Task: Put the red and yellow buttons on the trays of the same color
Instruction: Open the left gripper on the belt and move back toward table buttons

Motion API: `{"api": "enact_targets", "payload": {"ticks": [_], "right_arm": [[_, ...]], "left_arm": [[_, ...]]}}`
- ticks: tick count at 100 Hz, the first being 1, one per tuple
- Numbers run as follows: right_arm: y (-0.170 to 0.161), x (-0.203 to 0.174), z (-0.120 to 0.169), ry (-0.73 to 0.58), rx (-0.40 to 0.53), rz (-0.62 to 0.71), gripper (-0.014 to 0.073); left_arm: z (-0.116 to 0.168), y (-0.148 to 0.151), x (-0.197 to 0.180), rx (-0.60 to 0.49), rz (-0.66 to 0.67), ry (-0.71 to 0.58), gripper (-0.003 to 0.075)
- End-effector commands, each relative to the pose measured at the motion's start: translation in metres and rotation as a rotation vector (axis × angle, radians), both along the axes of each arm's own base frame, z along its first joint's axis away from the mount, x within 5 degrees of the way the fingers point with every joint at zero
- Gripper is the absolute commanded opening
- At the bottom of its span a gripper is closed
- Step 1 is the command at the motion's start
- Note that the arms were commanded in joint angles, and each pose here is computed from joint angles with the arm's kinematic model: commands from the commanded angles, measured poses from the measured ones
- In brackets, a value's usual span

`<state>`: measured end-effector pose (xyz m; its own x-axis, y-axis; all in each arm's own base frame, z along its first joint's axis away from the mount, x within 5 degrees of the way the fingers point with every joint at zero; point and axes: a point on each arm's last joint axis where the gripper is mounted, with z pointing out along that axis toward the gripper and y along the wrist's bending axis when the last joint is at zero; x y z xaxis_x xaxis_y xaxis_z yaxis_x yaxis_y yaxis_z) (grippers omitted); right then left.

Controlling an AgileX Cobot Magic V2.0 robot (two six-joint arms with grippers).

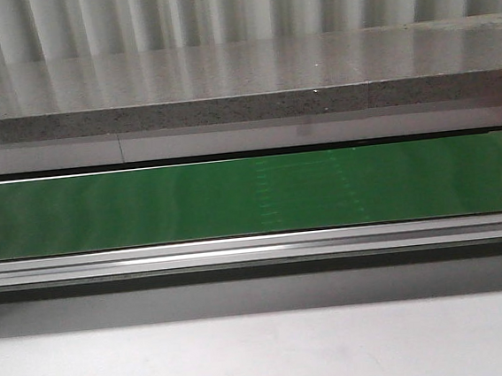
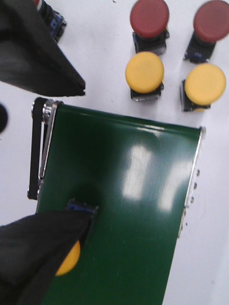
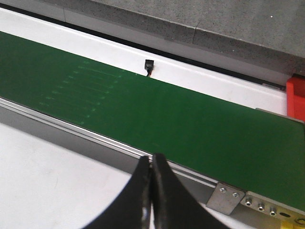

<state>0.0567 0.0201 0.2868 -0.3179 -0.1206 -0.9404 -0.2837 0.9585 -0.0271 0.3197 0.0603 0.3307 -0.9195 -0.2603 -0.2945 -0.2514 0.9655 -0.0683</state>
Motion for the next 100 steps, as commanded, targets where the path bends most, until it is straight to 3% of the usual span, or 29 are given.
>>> {"api": "enact_targets", "payload": {"ticks": [1, 27, 56, 69, 100], "right_arm": [[-0.001, 0.002, 0.013, -0.081, 0.007, -0.012, -0.0066], [-0.001, 0.002, 0.013, -0.081, 0.007, -0.012, -0.0066], [-0.001, 0.002, 0.013, -0.081, 0.007, -0.012, -0.0066], [-0.001, 0.002, 0.013, -0.081, 0.007, -0.012, -0.0066], [-0.001, 0.002, 0.013, -0.081, 0.007, -0.012, -0.0066]], "left_arm": [[0.017, 0.009, -0.014, -0.012, 0.051, -0.064, 0.0483], [-0.026, 0.040, -0.036, -0.068, 0.192, 0.053, 0.0483], [-0.073, 0.037, -0.060, -0.133, 0.220, 0.235, 0.0483], [-0.080, 0.036, -0.065, -0.138, 0.224, 0.274, 0.0483], [-0.084, 0.050, -0.069, -0.022, 0.313, 0.299, 0.0483]]}}
